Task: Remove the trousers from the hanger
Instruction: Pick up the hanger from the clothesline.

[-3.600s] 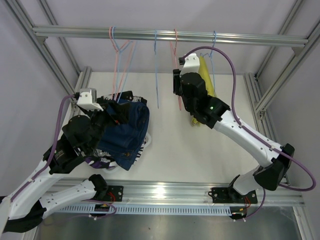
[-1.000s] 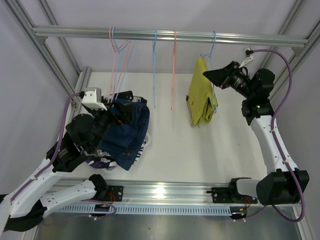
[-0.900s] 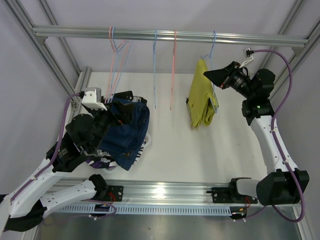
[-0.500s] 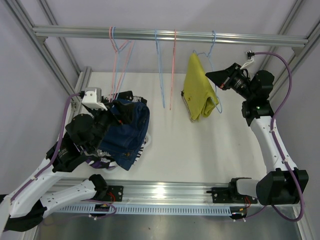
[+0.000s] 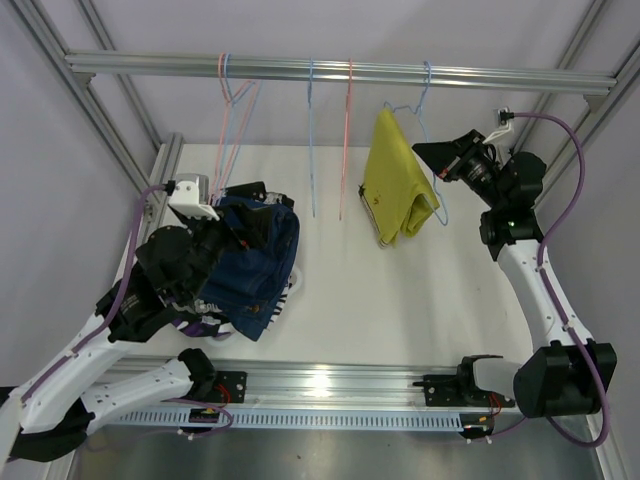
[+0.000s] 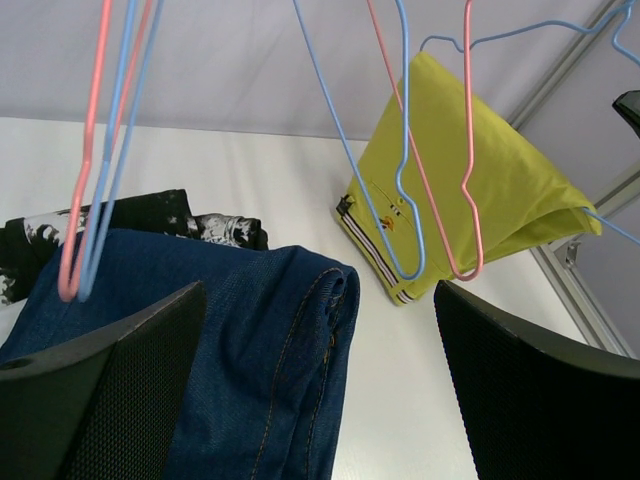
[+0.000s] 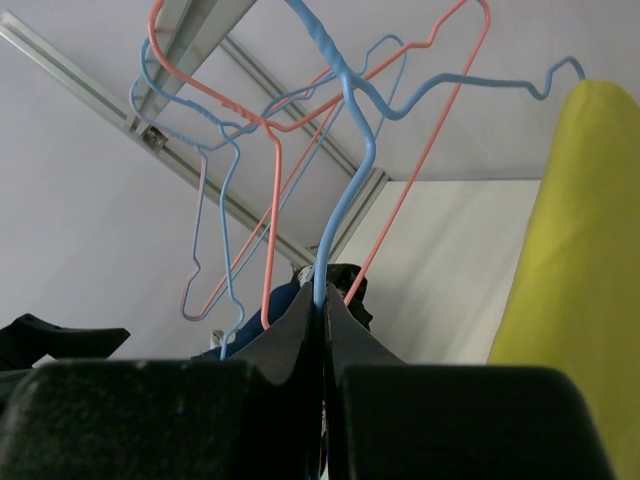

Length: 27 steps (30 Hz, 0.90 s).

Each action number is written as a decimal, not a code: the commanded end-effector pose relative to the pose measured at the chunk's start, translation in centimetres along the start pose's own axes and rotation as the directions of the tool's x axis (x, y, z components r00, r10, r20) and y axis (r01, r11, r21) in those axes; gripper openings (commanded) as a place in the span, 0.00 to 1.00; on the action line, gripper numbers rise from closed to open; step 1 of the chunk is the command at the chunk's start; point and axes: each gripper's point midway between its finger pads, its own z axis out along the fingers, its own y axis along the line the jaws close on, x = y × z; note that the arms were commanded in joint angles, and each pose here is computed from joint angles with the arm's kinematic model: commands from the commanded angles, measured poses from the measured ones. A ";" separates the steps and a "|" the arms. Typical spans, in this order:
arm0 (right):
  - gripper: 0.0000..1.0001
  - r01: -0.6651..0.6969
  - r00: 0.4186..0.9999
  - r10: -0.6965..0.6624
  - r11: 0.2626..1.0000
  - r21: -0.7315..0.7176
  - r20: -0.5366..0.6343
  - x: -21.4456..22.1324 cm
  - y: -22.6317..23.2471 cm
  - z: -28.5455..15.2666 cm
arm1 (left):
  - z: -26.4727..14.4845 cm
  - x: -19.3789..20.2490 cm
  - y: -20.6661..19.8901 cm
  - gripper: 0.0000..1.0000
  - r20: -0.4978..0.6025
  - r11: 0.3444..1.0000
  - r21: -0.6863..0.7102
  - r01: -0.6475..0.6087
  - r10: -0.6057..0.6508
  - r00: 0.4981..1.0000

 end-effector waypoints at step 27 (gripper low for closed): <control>0.00 0.280 0.912 -0.277 0.960 0.035 0.303 -7.1 8.7 -0.4 | 0.6 0.4 -0.6 0.99 -0.011 1.000 0.023 -0.021 0.021 1.000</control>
